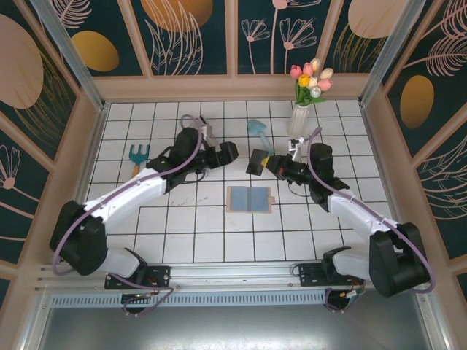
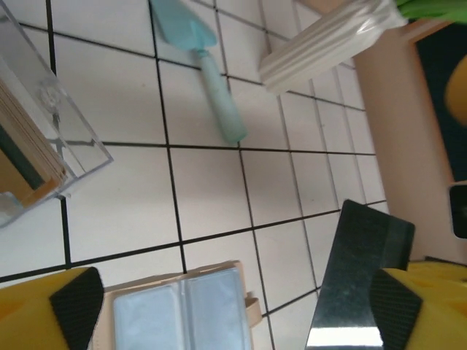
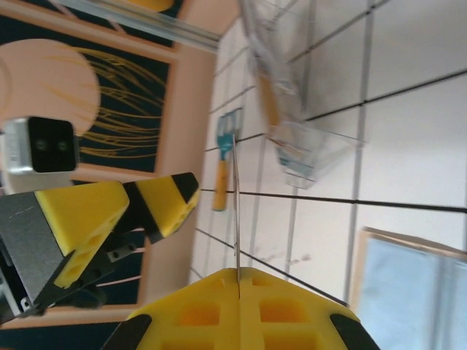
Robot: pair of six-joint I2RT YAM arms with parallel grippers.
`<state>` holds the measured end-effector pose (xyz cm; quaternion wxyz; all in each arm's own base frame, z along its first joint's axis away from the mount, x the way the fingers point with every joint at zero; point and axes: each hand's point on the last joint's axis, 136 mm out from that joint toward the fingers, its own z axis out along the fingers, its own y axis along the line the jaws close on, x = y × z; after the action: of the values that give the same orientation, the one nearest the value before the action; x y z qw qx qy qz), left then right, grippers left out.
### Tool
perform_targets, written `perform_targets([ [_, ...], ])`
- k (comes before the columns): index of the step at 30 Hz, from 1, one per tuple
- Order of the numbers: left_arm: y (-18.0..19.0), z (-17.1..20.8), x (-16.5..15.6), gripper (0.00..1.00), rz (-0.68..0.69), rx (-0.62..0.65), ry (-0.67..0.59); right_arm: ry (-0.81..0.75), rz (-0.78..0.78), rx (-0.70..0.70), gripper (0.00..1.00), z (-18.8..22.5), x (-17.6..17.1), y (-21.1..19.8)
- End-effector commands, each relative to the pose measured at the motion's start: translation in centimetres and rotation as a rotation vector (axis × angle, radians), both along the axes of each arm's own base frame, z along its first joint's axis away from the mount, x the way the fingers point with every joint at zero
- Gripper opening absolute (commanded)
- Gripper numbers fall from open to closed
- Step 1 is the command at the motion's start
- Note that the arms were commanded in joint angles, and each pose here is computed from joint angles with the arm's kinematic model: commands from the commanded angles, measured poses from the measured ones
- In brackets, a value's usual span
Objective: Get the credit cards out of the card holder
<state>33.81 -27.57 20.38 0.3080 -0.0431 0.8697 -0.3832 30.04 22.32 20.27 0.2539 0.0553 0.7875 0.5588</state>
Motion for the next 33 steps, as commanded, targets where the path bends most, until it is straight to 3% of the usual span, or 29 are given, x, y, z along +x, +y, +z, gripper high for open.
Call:
perform_targets([
  [1,-0.2,1.4,-1.6,0.99,-0.085,-0.136,0.000,-0.091,0.085,0.138,0.00,3.4,-0.1,1.3],
  [5,-1.8,3.5,-3.4,0.97,-0.191,-0.301,0.006,-0.126,0.121,0.214,0.00,5.6,0.9,2.1],
  [9,-3.0,5.7,-4.9,0.90,-0.283,-0.466,-0.005,-0.149,0.167,0.275,0.00,7.4,1.4,3.1],
  [15,-2.8,6.4,-4.6,0.70,-0.266,-0.474,-0.032,-0.134,0.255,0.304,0.00,8.1,1.1,4.5],
  [19,-2.9,6.9,-4.3,0.57,-0.246,-0.546,-0.022,-0.119,0.278,0.312,0.00,7.8,0.6,5.1],
  [33,-3.0,6.2,-4.3,0.26,-0.238,-0.578,0.007,-0.093,0.295,0.338,0.00,7.5,0.3,5.5],
])
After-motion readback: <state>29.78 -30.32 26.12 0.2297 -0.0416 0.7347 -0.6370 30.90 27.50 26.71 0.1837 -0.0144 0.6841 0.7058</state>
